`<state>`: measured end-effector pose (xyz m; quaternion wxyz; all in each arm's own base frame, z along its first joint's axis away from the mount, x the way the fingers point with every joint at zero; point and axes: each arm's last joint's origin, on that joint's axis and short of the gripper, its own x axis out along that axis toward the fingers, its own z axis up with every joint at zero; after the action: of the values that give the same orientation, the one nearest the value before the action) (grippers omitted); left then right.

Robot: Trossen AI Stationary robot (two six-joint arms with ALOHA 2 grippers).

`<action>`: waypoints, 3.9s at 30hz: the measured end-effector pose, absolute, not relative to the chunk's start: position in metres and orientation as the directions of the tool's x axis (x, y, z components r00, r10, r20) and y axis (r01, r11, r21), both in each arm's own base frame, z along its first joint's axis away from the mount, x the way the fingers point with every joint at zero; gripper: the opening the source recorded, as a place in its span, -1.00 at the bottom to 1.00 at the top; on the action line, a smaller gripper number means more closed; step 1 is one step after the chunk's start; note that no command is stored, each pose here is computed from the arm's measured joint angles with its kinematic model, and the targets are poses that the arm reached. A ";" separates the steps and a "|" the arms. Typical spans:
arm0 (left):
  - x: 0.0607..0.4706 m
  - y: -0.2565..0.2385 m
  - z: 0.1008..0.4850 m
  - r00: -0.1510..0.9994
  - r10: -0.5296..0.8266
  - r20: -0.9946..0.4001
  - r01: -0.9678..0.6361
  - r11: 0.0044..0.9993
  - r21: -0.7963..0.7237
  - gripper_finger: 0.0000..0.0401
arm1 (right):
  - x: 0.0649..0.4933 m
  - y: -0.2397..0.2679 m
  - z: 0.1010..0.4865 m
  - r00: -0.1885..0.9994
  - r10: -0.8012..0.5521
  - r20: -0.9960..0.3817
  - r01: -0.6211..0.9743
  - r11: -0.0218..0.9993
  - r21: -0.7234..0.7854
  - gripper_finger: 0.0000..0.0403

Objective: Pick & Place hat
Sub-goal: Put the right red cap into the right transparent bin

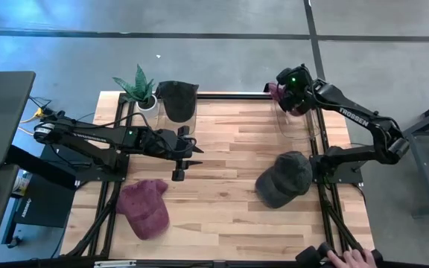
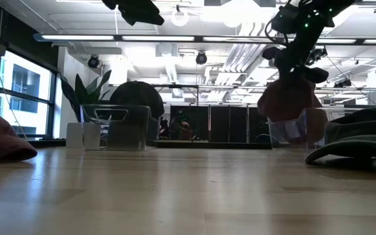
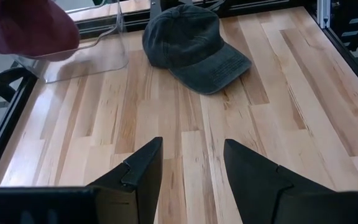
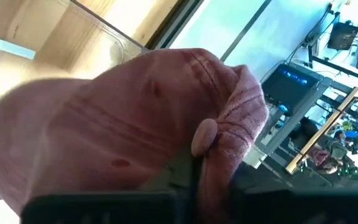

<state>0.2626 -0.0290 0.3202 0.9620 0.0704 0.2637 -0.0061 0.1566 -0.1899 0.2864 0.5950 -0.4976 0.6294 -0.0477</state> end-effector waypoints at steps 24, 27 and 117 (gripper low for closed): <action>0.264 -0.030 0.316 0.846 0.017 -0.533 0.064 0.989 0.134 -0.17 | 0.191 -0.153 0.287 0.265 -0.678 -0.686 -0.139 0.677 -0.723 -0.89; 0.264 -0.030 0.316 0.847 0.017 -0.532 0.064 0.989 0.134 -0.17 | 0.190 -0.151 0.290 0.328 -0.601 -0.729 -0.105 0.743 -0.661 -0.95; 0.501 0.189 0.274 0.964 0.255 -0.075 -0.239 0.955 0.174 -1.00 | 0.135 -0.124 0.314 0.460 -0.377 -0.804 0.254 0.923 -0.288 0.02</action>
<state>0.5009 0.1892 0.2735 0.9875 0.0821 0.0484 0.1252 0.1345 -0.1242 0.3145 0.8521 -0.0635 0.4853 -0.1851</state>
